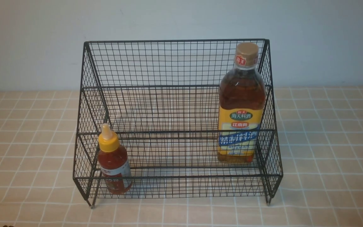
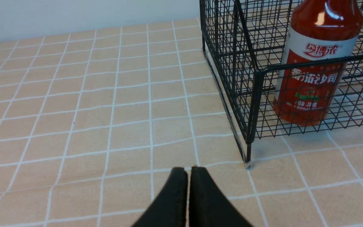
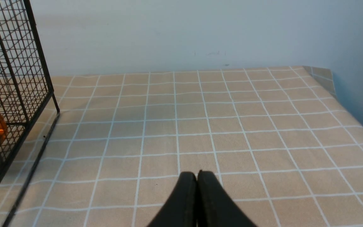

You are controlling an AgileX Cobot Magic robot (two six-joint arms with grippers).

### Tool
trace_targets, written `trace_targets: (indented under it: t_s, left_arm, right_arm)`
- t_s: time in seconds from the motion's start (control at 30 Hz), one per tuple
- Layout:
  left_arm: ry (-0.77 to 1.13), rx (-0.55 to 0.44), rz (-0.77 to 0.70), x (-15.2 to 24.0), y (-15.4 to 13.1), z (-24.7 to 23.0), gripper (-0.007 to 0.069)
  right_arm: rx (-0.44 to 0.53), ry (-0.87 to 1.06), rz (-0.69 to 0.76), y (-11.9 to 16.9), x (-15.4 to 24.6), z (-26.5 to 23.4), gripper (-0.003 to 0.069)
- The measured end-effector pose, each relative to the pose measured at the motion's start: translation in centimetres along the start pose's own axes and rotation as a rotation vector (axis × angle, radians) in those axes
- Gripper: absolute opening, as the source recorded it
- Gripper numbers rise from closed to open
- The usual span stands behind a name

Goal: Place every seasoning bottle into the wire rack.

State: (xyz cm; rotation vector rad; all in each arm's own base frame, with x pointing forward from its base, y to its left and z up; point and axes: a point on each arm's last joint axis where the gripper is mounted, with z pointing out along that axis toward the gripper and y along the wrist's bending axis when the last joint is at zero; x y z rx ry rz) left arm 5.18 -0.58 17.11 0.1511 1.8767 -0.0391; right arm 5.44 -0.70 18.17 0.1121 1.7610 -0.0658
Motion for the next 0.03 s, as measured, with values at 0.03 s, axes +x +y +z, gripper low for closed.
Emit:
trace_targets:
  t_s: [0.03]
  left_arm:
    - [0.000,0.000,0.000,0.00,0.00,0.00,-0.0007]
  right_arm:
    - [0.000,0.000,0.000,0.00,0.00,0.00,-0.0014]
